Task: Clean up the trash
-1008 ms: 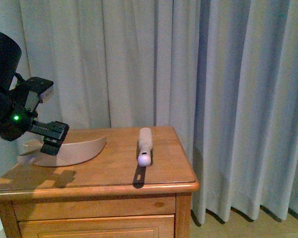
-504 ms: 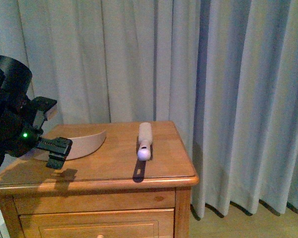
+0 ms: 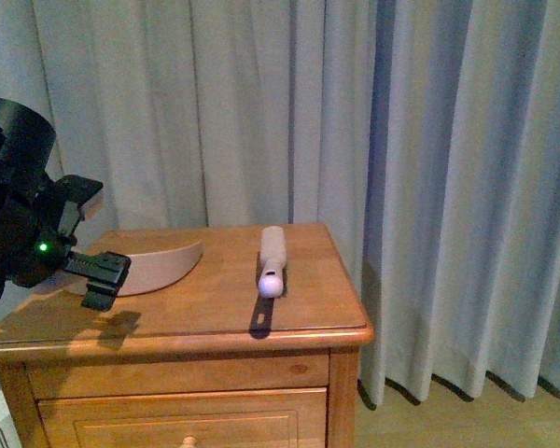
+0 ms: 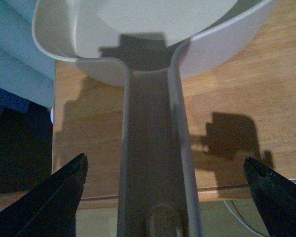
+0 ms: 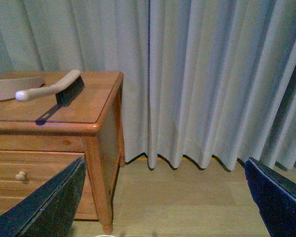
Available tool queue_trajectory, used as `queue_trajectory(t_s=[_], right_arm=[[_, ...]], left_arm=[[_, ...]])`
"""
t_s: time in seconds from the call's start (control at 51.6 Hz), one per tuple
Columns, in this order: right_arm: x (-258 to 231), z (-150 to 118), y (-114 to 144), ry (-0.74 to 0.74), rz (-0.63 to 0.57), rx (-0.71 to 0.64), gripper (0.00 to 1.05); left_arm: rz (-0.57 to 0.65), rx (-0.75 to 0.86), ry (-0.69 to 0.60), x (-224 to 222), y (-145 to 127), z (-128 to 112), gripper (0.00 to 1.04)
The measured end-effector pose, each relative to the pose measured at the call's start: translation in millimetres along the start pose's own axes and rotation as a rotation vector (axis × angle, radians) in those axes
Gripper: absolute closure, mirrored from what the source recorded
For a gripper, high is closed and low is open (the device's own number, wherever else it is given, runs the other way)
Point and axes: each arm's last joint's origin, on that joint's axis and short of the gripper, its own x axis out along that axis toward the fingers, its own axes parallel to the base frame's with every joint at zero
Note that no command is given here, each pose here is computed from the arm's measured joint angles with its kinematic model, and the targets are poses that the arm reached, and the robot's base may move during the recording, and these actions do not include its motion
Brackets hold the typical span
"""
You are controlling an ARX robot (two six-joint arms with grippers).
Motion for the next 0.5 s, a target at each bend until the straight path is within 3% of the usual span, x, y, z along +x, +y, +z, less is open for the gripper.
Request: queue_trajectory(t_s=[0.078, 0.194, 0.388, 0.504], right_arm=[[0.0, 0.0, 0.0, 0.000, 0.000, 0.000, 0.07], [0.0, 0.0, 0.0, 0.000, 0.000, 0.000, 0.07], [0.0, 0.0, 0.0, 0.000, 0.000, 0.000, 0.07], [0.0, 0.0, 0.0, 0.000, 0.000, 0.000, 0.07]], left_arm=[[0.000, 0.007, 0.006, 0.0, 0.2, -0.7, 0.10], [0.002, 0.006, 0.016, 0.2, 1.3, -1.9, 0.36], [0.002, 0.004, 0.022, 0.1, 2.7, -2.7, 0.67], [0.003, 0.001, 0.020, -1.0, 3.0, -2.0, 0.77]])
